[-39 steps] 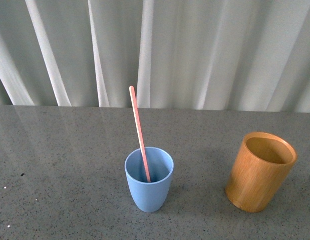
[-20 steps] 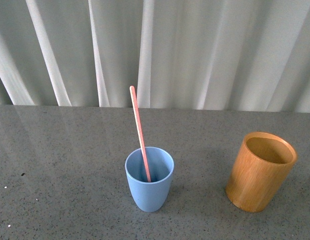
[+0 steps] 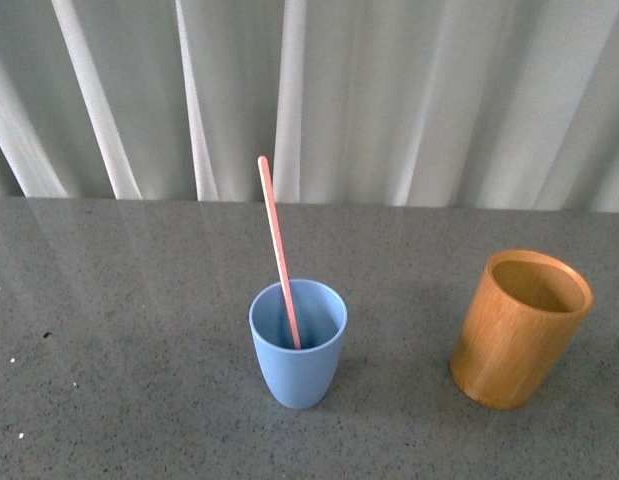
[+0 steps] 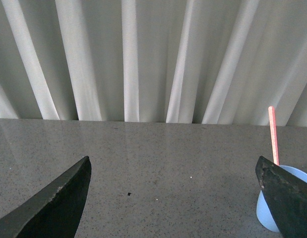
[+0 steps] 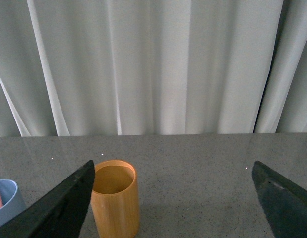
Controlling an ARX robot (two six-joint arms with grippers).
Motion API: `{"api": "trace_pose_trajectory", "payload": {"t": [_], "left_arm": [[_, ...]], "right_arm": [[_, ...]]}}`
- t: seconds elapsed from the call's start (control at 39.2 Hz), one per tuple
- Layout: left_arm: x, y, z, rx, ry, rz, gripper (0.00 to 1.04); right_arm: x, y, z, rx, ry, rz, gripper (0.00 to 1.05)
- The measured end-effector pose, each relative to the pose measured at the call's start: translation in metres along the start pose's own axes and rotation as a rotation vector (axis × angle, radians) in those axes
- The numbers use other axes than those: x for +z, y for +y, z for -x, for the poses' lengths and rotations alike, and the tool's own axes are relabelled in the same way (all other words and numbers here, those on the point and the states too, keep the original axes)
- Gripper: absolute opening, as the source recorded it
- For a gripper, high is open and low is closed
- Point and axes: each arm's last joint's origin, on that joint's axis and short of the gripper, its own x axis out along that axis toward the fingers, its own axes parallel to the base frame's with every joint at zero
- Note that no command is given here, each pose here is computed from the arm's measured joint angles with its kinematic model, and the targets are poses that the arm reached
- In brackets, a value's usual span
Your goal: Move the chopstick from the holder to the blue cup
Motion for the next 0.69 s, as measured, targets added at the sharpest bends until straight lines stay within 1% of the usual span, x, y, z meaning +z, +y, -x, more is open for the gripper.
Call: {"api": "trace_pose_trajectory", "payload": {"t": [0.03,0.05,0.1,0.69], "left_arm": [[0.0000,0.0000,0.0000,0.000,0.000,0.000,0.98],[0.0000,0.0000,0.0000,0.000,0.000,0.000,0.98],[0.0000,0.0000,0.0000,0.000,0.000,0.000,0.98],[-0.0001,0.0000,0.0000,0.000,0.000,0.000,0.98]], "right_arm": [[0.0000,0.0000,0.0000,0.000,0.000,-0.001,0.96],[0.0000,0.0000,0.0000,0.000,0.000,-0.001,0.96],[0.0000,0.0000,0.0000,0.000,0.000,0.000,0.94],[0.0000,0.0000,0.0000,0.000,0.000,-0.001,0.95]]}}
